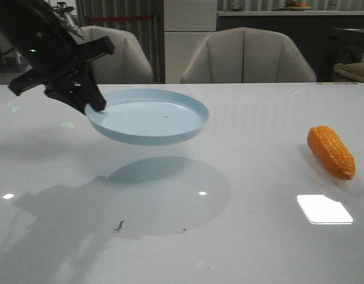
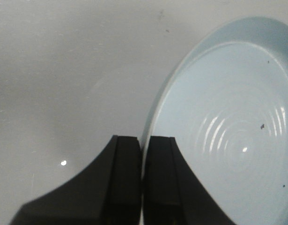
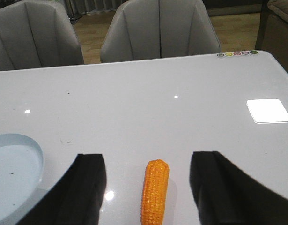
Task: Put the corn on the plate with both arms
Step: 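Slide the plate toward the table center and release with left gripper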
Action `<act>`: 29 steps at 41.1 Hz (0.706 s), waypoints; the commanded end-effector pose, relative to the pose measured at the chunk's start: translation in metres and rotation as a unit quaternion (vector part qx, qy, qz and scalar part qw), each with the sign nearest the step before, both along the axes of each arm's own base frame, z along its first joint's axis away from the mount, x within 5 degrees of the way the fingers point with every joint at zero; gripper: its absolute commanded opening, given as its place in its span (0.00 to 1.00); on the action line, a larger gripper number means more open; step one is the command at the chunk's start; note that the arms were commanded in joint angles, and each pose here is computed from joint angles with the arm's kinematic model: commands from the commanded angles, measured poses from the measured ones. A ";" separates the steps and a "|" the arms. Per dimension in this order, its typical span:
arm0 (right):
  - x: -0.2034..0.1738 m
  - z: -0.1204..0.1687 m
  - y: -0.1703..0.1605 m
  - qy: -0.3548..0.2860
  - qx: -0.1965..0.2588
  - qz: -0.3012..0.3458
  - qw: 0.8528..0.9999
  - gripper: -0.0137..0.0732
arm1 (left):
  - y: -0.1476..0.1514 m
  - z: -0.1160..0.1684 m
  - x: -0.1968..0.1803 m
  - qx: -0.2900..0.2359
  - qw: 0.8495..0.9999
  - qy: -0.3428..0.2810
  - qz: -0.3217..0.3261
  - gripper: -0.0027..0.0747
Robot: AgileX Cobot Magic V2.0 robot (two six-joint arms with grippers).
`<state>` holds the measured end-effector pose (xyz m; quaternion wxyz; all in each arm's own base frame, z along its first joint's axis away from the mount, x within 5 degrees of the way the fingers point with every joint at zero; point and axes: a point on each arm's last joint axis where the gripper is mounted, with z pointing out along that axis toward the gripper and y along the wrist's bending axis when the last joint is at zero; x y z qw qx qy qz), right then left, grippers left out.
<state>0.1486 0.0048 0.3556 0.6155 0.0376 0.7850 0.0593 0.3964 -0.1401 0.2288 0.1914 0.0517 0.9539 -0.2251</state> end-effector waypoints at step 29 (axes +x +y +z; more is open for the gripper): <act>0.000 0.014 -0.001 -0.038 -0.001 -0.002 0.999 0.74 | -0.069 -0.024 -0.002 -0.018 0.999 -0.029 -0.034 0.24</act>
